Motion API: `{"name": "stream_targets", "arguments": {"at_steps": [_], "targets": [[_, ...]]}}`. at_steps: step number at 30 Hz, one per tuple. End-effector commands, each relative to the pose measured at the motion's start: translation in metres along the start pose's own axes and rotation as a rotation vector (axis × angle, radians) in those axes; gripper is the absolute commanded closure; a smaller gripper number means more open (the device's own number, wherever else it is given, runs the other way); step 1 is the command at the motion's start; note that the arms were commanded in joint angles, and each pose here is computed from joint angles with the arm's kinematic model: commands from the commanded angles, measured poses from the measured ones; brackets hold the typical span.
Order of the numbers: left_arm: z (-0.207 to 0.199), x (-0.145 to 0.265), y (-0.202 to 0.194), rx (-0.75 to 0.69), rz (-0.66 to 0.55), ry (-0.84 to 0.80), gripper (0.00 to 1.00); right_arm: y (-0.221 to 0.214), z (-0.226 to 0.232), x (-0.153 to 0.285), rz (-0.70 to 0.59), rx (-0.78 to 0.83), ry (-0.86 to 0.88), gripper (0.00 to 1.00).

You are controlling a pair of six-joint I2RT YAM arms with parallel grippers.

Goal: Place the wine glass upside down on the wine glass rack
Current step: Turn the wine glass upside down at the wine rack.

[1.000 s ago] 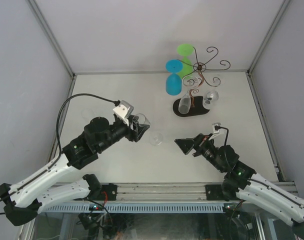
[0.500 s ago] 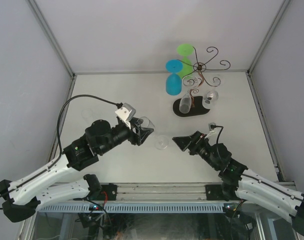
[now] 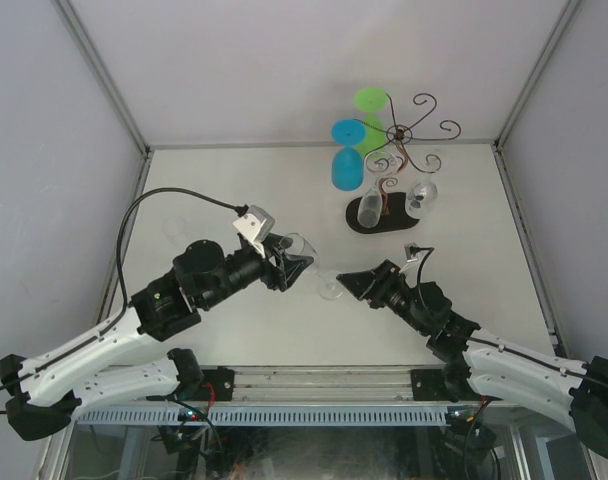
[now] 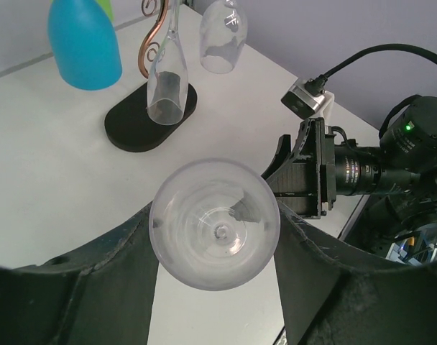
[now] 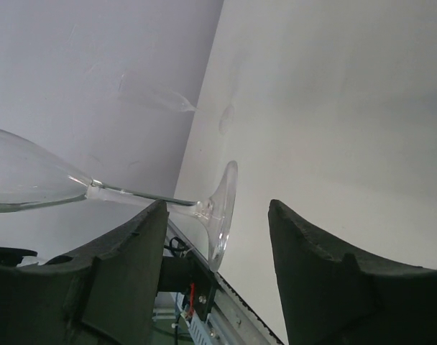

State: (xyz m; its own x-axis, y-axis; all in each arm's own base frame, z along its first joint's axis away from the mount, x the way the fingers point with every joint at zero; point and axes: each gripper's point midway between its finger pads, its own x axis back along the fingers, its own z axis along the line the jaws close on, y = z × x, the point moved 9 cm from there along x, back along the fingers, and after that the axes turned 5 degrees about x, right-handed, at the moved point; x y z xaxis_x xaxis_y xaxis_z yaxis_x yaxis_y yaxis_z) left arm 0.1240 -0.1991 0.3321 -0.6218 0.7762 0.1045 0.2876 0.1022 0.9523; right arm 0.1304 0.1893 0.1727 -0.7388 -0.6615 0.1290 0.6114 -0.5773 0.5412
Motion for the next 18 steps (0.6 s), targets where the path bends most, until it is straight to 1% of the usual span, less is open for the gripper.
{"name": "stream_targets", "arguments": {"at_steps": [1, 6, 14, 18], "targets": [[-0.0098, 0.0004, 0.0222, 0.025, -0.105, -0.043, 0.74, 0.0070, 0.0141, -0.0009, -0.026, -0.041, 0.078, 0.44], [-0.0106, 0.0005, 0.0248, 0.026, -0.117, -0.043, 0.74, 0.0073, 0.0184, -0.0016, -0.011, -0.052, 0.102, 0.52], [-0.0121, 0.0006, 0.0278, 0.024, -0.128, -0.047, 0.76, 0.0055, 0.0194, -0.0042, 0.012, -0.065, 0.106, 0.62], [-0.0122, 0.0009, 0.0279, 0.022, -0.131, -0.048, 0.76, 0.0057, 0.0204, -0.0054, 0.017, -0.066, 0.118, 0.74]]}}
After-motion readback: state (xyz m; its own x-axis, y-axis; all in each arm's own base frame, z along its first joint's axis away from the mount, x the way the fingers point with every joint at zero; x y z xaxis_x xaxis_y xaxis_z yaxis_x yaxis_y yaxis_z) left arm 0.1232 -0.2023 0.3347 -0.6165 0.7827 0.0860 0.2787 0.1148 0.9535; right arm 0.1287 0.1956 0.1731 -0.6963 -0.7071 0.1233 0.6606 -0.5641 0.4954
